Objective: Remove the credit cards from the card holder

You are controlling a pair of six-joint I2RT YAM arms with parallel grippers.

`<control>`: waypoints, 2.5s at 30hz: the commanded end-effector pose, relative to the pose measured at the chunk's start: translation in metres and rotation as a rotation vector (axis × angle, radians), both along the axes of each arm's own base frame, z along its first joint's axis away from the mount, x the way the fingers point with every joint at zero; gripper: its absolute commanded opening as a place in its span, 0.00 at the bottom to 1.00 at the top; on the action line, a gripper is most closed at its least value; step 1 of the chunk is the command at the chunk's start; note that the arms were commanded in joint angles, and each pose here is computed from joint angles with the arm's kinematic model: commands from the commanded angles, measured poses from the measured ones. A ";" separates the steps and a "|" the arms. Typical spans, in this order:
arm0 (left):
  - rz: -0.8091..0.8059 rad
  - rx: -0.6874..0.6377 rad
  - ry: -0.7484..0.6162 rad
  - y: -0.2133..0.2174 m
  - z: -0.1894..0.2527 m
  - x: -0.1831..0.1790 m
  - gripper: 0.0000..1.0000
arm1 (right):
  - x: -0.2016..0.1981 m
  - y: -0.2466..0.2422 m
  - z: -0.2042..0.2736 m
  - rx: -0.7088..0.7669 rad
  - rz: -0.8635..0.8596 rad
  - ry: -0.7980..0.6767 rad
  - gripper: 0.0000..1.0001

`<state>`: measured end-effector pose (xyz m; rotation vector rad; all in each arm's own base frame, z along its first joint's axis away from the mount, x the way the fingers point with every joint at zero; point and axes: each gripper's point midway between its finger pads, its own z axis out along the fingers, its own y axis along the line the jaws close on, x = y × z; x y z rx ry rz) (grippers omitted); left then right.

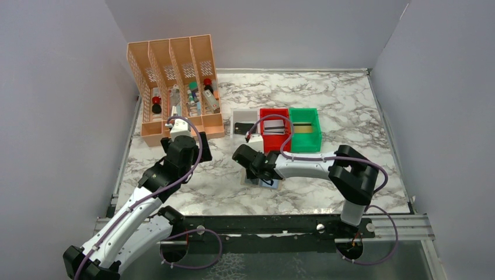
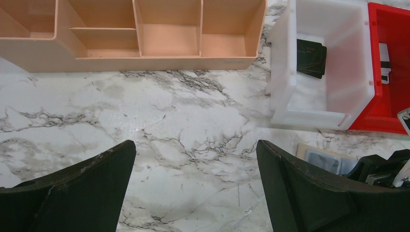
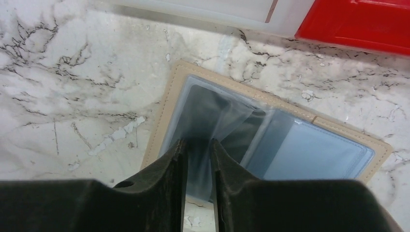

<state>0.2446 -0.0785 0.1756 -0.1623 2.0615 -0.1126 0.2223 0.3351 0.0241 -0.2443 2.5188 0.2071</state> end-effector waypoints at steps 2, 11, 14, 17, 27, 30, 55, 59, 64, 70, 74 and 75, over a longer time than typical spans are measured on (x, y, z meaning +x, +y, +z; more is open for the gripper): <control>0.004 -0.011 -0.015 0.001 0.007 0.000 0.99 | -0.027 -0.044 -0.048 -0.175 -0.004 0.097 0.21; 0.000 -0.017 -0.013 0.000 0.007 0.000 0.99 | -0.018 -0.028 -0.026 -0.112 0.042 0.043 0.03; -0.012 -0.043 -0.013 -0.004 0.008 -0.002 0.99 | -0.017 -0.014 -0.008 -0.035 0.091 0.023 0.01; -0.021 -0.087 -0.013 -0.009 0.009 -0.004 0.99 | -0.025 0.009 0.010 0.106 0.176 0.027 0.01; -0.192 -0.329 0.053 -0.061 -0.009 -0.017 0.99 | -0.046 0.035 0.035 0.352 0.250 0.072 0.01; -0.276 -0.406 0.104 -0.084 -0.018 -0.023 0.99 | -0.046 0.035 0.038 0.394 0.253 0.087 0.01; -0.536 -0.705 0.288 -0.156 -0.066 -0.046 0.80 | -0.041 0.017 0.037 0.661 0.231 0.220 0.01; -0.555 -0.733 0.310 -0.164 -0.069 -0.050 0.76 | -0.040 0.014 0.036 0.665 0.219 0.224 0.01; -0.563 -0.729 0.353 -0.175 -0.077 -0.056 0.72 | -0.038 0.012 0.036 0.669 0.213 0.223 0.01; -0.543 -0.704 0.373 -0.183 -0.087 -0.058 0.69 | -0.039 0.010 0.034 0.672 0.208 0.229 0.01; -0.570 -0.699 0.396 -0.195 -0.087 -0.062 0.67 | -0.039 0.007 0.033 0.671 0.191 0.234 0.01; -0.578 -0.697 0.397 -0.198 -0.086 -0.062 0.66 | -0.039 0.006 0.034 0.673 0.189 0.231 0.01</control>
